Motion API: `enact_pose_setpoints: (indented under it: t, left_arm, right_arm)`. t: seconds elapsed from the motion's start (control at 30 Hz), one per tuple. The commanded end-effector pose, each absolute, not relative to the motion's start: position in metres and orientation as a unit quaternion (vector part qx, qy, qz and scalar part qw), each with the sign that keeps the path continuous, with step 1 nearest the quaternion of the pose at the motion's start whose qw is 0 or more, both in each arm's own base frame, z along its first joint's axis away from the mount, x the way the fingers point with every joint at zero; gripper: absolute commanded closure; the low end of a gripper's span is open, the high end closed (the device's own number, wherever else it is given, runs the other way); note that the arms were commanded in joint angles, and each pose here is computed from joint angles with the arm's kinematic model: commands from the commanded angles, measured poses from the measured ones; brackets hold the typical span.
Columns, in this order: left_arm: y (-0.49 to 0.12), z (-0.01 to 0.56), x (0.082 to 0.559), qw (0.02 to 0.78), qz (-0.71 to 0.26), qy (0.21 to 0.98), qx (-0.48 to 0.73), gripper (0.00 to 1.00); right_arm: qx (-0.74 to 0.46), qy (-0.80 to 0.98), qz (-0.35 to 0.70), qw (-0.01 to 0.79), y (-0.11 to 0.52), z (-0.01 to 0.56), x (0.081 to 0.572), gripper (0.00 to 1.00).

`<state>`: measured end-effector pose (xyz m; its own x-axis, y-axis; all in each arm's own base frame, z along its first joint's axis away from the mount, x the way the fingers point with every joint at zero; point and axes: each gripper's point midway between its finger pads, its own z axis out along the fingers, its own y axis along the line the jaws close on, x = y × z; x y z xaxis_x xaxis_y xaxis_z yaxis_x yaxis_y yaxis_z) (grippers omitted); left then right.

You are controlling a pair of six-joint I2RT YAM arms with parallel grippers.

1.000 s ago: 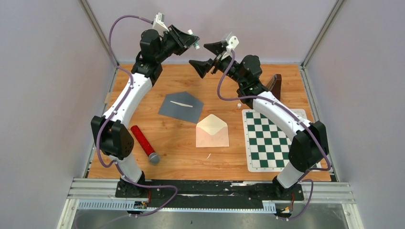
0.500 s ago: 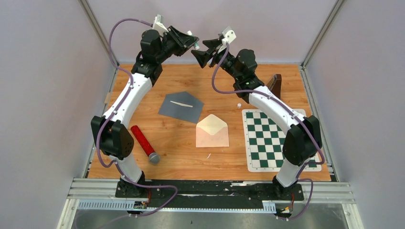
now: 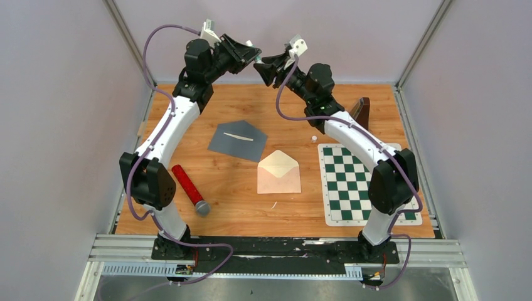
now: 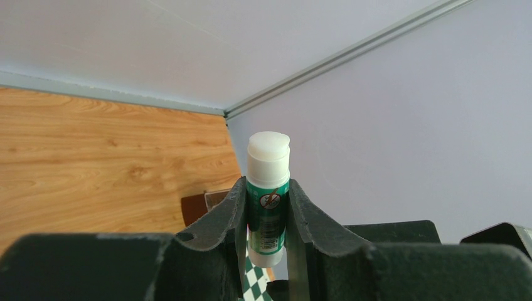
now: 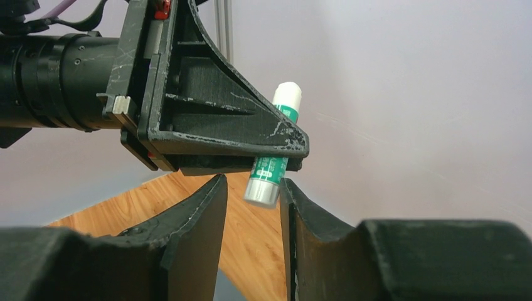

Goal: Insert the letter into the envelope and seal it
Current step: Unscrew the solid glue.

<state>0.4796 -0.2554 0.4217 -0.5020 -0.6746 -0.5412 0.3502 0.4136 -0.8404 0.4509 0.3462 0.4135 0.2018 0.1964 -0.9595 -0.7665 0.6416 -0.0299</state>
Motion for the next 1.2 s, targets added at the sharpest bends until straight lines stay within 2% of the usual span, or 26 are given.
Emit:
enact_pose_setpoints:
  t: [0.0,0.23,0.6,0.73,0.87,0.93,0.97,1.0,1.07,1.17]
  left_arm:
    - [-0.25,0.47,0.462,0.519,-0.547,0.65,-0.096,1.0]
    - [-0.252,0.47,0.462,0.518,-0.549,0.65,-0.092,1.0]
    - [-0.253,0.468,0.463,0.517,-0.549,0.65,-0.089,1.0]
    - [-0.252,0.469,0.462,0.518,-0.549,0.65,-0.088,1.0]
    - [-0.252,0.465,0.463,0.519,-0.544,0.654,-0.087,1.0]
    - [-0.251,0.461,0.465,0.522,-0.535,0.659,-0.084,0.98]
    - [-0.25,0.457,0.467,0.531,-0.522,0.663,-0.075,0.81]
    - [-0.249,0.452,0.467,0.534,-0.511,0.67,-0.067,0.6]
    - [-0.239,0.438,0.47,0.556,-0.475,0.681,-0.028,0.44]
    - [-0.227,0.413,0.46,0.584,-0.408,0.693,0.105,0.39]
  right_arm:
    - [-0.252,0.518,0.337,0.745,0.348,0.437,0.454,0.64]
    - [-0.249,0.529,0.334,0.739,0.35,0.431,0.461,0.7]
    - [-0.256,0.539,0.338,0.728,0.354,0.424,0.462,0.64]
    - [-0.254,0.54,0.339,0.727,0.354,0.423,0.463,0.79]
    - [-0.254,0.538,0.34,0.728,0.354,0.426,0.46,0.85]
    - [-0.261,0.534,0.339,0.729,0.352,0.429,0.457,0.95]
    - [-0.263,0.536,0.336,0.729,0.351,0.428,0.457,1.0]
    - [-0.265,0.538,0.333,0.728,0.348,0.428,0.456,1.0]
    - [-0.281,0.548,0.329,0.716,0.34,0.425,0.456,1.0]
    - [-0.333,0.566,0.337,0.675,0.319,0.413,0.446,1.0]
